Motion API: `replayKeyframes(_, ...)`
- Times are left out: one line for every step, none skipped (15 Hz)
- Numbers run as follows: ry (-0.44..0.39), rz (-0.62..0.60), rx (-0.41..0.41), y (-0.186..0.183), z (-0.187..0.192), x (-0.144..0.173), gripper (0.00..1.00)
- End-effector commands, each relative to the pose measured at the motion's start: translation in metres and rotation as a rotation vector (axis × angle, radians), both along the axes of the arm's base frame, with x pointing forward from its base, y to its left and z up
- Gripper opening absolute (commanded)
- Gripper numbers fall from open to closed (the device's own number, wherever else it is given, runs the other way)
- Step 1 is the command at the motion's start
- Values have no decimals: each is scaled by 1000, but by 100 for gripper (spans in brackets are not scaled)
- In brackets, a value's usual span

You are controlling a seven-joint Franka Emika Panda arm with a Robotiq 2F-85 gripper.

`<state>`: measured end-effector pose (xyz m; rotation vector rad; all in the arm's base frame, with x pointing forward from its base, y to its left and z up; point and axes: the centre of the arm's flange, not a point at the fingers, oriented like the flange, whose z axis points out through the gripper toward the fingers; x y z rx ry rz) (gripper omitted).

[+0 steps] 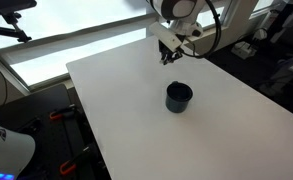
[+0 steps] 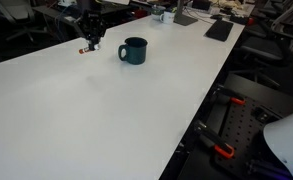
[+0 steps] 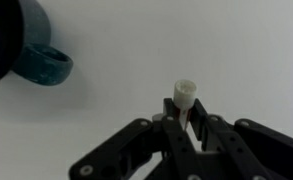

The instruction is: Remove the marker from the cup and put it on the table

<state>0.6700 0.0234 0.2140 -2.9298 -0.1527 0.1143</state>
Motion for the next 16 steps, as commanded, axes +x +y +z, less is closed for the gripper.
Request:
replayKeyframes(-25,30,4,-4,-25,4,5)
replayKeyframes(-25,30,0,-6,-33,4,5)
replayKeyframes(-19,36,-2,-9,-40,3,5)
replayKeyframes(-12,34,-3,-12,-47,3,5)
replayKeyframes(2,34,-7,-14,-52,2,5)
replayKeyframes(21,37,-7,-15,-56,2,5)
replayKeyframes(32,37,-3,-18,-60,1,45)
replayKeyframes(49,34,-10,-19,-63,1,46)
replayKeyframes(60,33,-10,-20,-65,0,53)
replayKeyframes(69,33,-7,-21,-66,0,60)
replayKeyframes(77,31,-5,-22,-67,0,69)
replayKeyframes(95,32,-1,-23,-68,0,75)
replayKeyframes(122,36,5,-23,-69,0,84)
replayKeyframes(162,48,12,-23,-70,-1,91)
replayKeyframes(222,59,19,-24,-70,-3,97)
replayKeyframes(157,37,16,-23,-74,-13,81)
